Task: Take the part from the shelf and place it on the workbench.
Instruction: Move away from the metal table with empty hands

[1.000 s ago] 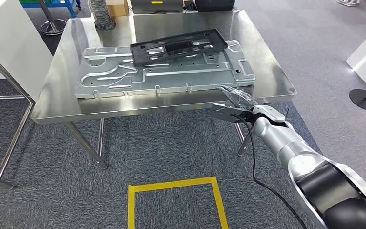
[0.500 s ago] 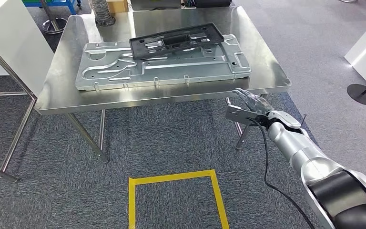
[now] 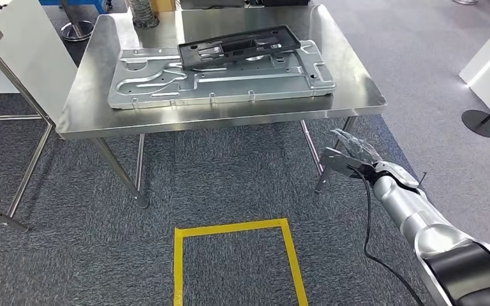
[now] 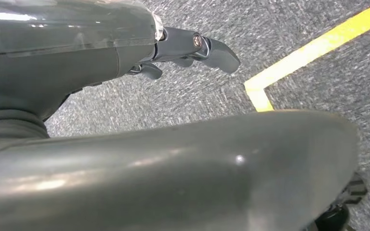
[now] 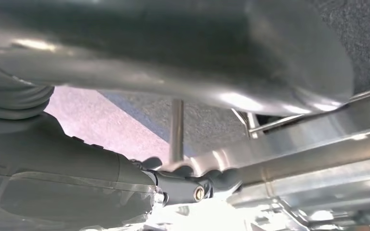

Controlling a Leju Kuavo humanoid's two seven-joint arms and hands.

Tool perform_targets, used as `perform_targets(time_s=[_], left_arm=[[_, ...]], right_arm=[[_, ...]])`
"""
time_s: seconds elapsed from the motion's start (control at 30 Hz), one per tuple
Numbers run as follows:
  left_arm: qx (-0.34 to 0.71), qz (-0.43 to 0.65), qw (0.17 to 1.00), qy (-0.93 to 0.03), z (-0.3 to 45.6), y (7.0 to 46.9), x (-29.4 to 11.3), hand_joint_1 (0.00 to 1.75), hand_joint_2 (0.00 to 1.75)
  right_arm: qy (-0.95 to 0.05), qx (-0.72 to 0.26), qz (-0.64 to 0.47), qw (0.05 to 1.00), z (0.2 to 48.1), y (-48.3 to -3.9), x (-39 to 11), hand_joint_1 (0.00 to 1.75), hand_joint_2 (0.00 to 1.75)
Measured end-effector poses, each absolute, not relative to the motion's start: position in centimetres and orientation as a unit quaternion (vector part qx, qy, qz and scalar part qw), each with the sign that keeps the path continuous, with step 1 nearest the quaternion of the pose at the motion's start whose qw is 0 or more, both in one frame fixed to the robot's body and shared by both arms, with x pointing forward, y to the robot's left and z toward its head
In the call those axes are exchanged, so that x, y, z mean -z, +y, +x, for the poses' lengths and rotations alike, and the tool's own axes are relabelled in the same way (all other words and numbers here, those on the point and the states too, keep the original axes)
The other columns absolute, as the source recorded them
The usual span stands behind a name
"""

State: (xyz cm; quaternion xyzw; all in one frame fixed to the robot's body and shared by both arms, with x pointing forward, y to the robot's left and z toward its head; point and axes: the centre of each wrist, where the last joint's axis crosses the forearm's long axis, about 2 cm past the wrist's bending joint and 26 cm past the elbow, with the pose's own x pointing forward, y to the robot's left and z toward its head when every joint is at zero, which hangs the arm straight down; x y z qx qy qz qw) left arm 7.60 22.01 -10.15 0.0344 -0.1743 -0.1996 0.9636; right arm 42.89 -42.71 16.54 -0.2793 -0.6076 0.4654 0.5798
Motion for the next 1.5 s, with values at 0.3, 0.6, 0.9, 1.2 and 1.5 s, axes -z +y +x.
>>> perform_targets(time_s=[0.3, 0.6, 0.9, 1.2, 1.5], left_arm=[[0.199, 0.035, 0.964, -0.172, 7.4, 22.0, 10.2, 0.0, 0.0], [0.195, 0.041, 0.966, -0.167, 7.2, 22.1, 10.2, 0.0, 0.0], [0.195, 0.047, 0.966, -0.162, 7.1, 22.2, 10.3, 0.0, 0.0], [0.198, 0.047, 0.966, -0.16, 7.2, 22.2, 10.2, 0.0, 0.0], [0.201, 0.048, 0.965, -0.162, 7.7, 22.4, 10.2, 0.0, 0.0]], right_arm=[[-0.579, -0.403, -0.27, 0.656, 38.0, -45.4, -10.6, 0.0, 0.0], [-0.534, -0.312, -0.257, 0.743, 31.3, -46.3, -4.0, 0.0, 0.0], [-0.448, -0.176, -0.175, 0.859, 22.8, -42.7, 3.4, 0.0, 0.0], [-0.379, -0.105, -0.125, 0.911, 17.3, -39.6, 6.8, 0.0, 0.0], [-0.256, 0.015, -0.031, 0.966, 11.3, -33.3, 9.7, 0.0, 0.87]])
